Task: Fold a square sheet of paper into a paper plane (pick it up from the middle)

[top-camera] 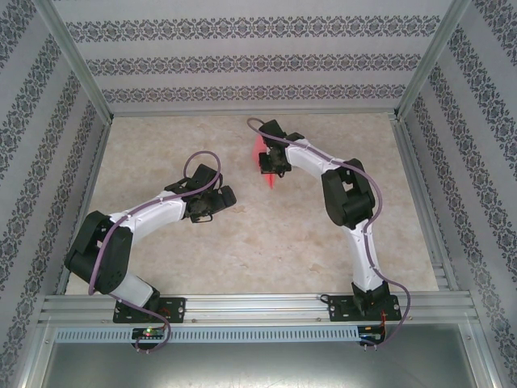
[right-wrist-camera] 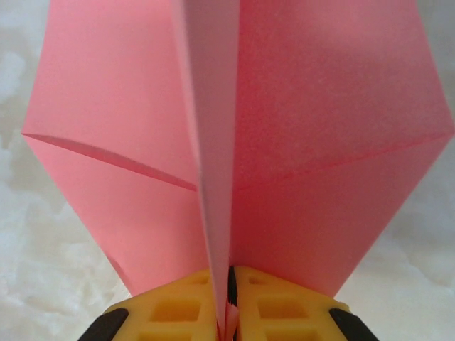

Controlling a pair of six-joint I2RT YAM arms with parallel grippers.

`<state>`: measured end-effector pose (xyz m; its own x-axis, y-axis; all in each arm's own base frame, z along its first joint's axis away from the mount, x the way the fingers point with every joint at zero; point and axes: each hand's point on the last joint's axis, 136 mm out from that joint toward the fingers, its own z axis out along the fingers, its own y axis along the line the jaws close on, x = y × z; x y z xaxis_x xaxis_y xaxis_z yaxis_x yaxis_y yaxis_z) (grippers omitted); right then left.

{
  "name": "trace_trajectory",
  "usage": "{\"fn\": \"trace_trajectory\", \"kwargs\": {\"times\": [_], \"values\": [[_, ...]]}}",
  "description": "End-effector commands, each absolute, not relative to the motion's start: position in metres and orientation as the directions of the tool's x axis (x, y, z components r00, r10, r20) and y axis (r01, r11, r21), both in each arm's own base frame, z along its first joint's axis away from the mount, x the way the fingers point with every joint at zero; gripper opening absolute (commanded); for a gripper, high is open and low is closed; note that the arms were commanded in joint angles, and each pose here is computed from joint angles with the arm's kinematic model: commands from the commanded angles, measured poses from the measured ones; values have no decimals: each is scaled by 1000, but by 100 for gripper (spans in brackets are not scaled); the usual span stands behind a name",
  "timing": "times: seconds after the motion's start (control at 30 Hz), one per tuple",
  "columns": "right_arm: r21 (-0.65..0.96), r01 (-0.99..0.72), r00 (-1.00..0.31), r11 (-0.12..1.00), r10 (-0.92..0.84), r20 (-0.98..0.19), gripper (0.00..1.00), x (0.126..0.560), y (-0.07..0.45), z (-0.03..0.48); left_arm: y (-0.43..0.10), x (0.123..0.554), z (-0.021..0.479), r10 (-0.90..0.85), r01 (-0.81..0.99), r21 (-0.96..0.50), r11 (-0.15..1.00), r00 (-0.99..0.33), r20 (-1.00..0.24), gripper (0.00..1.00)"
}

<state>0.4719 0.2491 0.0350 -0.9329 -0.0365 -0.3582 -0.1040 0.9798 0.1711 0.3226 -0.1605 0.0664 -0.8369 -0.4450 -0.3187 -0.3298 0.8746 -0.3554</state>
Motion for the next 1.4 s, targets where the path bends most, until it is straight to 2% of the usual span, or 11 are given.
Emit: {"fn": "trace_trajectory", "kwargs": {"times": [0.0,0.23,0.47,0.73,1.03,1.13,1.23,1.37], "values": [[131,-102,-946,986,-55,-320,12,469,241,23,-155,319,64,-436,-331,-335,882,-844,-313,100],[109,-80,-954,991,-45,-295,15,470,237,8,-160,320,59,-432,-327,-345,880,-852,-295,100],[68,-59,-963,996,-39,-267,14,466,231,-5,-159,321,60,-438,-332,-344,878,-848,-298,100],[126,-62,-921,990,-8,-389,27,475,243,68,-151,339,86,-409,-310,-294,904,-828,-384,100],[169,-60,-864,984,33,-502,36,469,237,146,-125,371,136,-384,-297,-245,923,-767,-514,100],[174,-45,-821,984,63,-567,47,465,222,176,-107,381,153,-375,-306,-217,927,-736,-564,100],[166,-20,-741,986,97,-664,64,459,194,208,-79,389,166,-355,-328,-163,931,-700,-619,100],[64,94,-599,993,108,-793,86,440,127,233,-34,390,178,-305,-386,-45,922,-646,-700,100]]}}
